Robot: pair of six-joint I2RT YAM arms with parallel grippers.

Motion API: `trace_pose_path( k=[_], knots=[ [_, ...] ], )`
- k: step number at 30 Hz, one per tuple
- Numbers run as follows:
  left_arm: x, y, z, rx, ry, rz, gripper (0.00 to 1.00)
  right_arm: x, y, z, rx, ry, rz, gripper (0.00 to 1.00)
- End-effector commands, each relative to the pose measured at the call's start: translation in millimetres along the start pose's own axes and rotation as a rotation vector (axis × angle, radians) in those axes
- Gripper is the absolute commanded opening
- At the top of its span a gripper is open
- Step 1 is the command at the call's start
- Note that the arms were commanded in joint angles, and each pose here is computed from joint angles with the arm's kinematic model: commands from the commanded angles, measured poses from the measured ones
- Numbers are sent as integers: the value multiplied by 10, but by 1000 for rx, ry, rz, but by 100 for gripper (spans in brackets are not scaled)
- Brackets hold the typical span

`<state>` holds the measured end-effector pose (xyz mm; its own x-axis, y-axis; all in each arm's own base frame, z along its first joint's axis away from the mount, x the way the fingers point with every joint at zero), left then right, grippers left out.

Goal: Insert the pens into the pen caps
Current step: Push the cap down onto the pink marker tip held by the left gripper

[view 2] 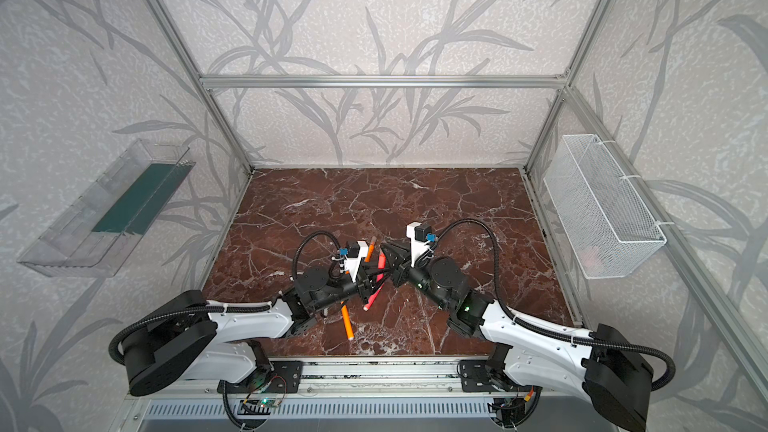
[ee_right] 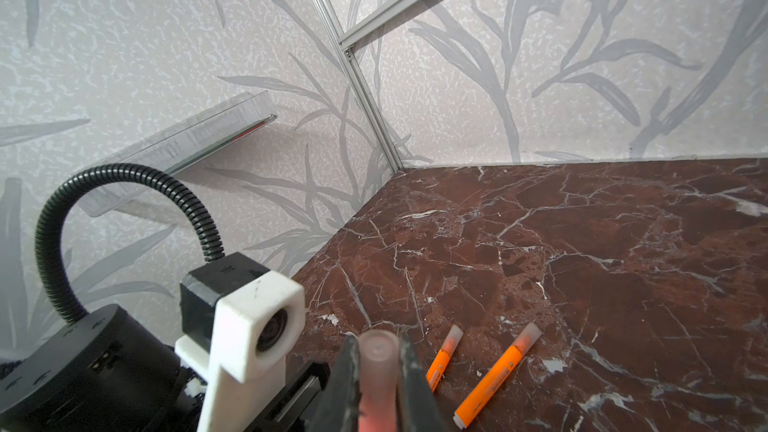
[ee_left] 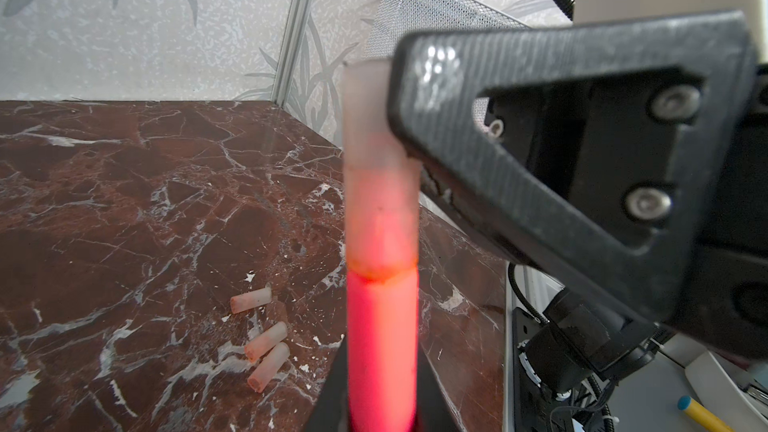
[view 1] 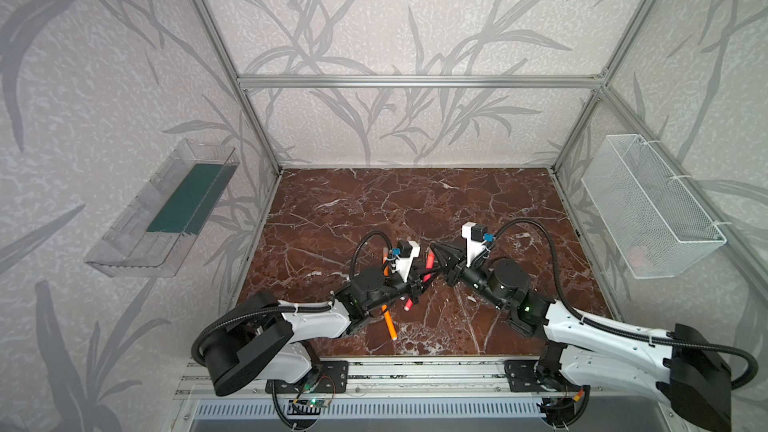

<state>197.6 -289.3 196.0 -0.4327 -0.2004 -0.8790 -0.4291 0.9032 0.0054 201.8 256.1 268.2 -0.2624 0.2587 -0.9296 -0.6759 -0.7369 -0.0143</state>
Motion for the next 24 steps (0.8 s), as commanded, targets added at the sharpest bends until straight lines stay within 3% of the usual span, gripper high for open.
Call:
trace_pose_path(
  k=[1, 6, 11, 17, 24],
  knots=[
    [-246, 53, -38, 6, -21, -112, 0, 116, 139, -8, -2, 15, 53, 16],
    [-236, 49, -73, 31, -28, -104, 0, 80, 195, -51, 29, -11, 35, 49],
    [-212, 76, -82, 35, -59, -92, 0, -69, 259, 14, 16, -11, 35, 68],
    [-111, 106, -22, -6, -134, -41, 0, -227, 366, 42, 30, -29, 35, 79],
    [-61, 162, -14, -21, -175, -24, 0, -290, 278, 116, 17, -30, 66, 80]
  ],
)
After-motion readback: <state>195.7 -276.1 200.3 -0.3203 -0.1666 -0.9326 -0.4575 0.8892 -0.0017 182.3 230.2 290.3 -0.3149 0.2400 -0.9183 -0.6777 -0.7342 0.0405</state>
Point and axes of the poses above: each gripper's point midway between its finger pads, its own y axis back along the fingers, its own z axis along the line the jaws close on, x = y × z, the point moved 4 cm from there along y, back along the fingers, and after that the axes turned 5 degrees about y, right-handed, at the moved point
